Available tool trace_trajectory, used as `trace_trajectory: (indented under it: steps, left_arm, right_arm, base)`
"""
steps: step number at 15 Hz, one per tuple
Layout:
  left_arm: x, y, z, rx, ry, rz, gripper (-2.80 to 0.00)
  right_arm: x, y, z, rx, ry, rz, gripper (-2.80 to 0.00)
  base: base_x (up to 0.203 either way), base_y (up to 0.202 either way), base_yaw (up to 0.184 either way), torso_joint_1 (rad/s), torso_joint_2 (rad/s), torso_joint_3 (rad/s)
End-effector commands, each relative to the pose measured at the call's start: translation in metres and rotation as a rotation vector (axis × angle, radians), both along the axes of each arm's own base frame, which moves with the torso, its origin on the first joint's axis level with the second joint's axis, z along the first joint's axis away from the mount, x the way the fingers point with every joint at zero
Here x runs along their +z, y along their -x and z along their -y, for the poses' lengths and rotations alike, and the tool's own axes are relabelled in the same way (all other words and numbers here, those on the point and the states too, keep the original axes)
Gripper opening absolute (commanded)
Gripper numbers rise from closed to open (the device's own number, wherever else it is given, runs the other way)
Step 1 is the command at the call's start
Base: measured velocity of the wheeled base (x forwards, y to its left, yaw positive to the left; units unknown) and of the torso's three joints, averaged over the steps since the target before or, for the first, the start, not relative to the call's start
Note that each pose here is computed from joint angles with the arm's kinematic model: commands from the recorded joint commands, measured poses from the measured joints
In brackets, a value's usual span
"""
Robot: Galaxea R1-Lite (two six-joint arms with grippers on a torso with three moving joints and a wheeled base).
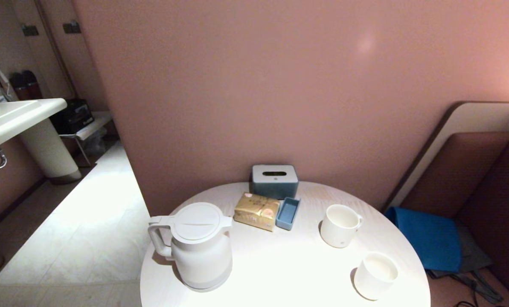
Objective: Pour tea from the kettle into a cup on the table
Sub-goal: Pick up the kettle
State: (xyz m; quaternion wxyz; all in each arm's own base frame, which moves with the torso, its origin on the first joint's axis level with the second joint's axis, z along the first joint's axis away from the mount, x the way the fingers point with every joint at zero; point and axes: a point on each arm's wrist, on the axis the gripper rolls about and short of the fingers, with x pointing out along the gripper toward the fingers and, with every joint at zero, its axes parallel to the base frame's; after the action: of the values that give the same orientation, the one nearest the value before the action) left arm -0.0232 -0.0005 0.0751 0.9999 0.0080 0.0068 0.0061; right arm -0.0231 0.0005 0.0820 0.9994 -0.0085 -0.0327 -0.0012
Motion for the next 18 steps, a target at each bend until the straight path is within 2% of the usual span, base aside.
trace_trajectory:
  steps: [1,9,11,13,16,17,18]
  left_arm:
    - [0.000,0.000,0.000,0.000,0.001,0.001,-2.80]
    - [0.002,0.000,0.000,0.008,-0.007,0.006,-2.80]
    - [0.018,0.006,0.000,-0.010,-0.022,0.047,-2.80]
    - [0.035,0.009,0.001,-0.039,-0.021,-0.003,-2.80]
    - [0.047,0.005,0.001,-0.051,-0.022,-0.056,-2.80]
    - [0.055,0.000,0.001,-0.052,-0.020,-0.088,-2.80]
    - [0.063,-0.008,0.001,-0.052,-0.017,-0.157,-2.80]
  right_arm:
    - [0.000,0.000,0.000,0.000,0.001,-0.001,-2.80]
    - [0.000,0.000,0.000,0.000,0.001,0.000,-2.80]
    - [0.000,0.000,0.000,0.000,0.001,-0.001,-2.80]
    - [0.000,0.000,0.000,0.000,0.001,-0.001,-2.80]
    - [0.000,0.000,0.000,0.000,0.001,0.000,-2.80]
    - [0.000,0.000,0.000,0.000,0.001,0.000,-2.80]
    - [0.000,0.000,0.000,0.000,0.001,-0.001,-2.80]
  base:
    - [0.000,0.000,0.000,0.000,0.00,0.000]
    - [0.000,0.000,0.000,0.000,0.00,0.000]
    - [0.000,0.000,0.000,0.000,0.00,0.000]
    - [0.000,0.000,0.000,0.000,0.00,0.000]
    - [0.000,0.000,0.000,0.000,0.00,0.000]
    - [0.000,0.000,0.000,0.000,0.00,0.000]
    - [0.000,0.000,0.000,0.000,0.00,0.000]
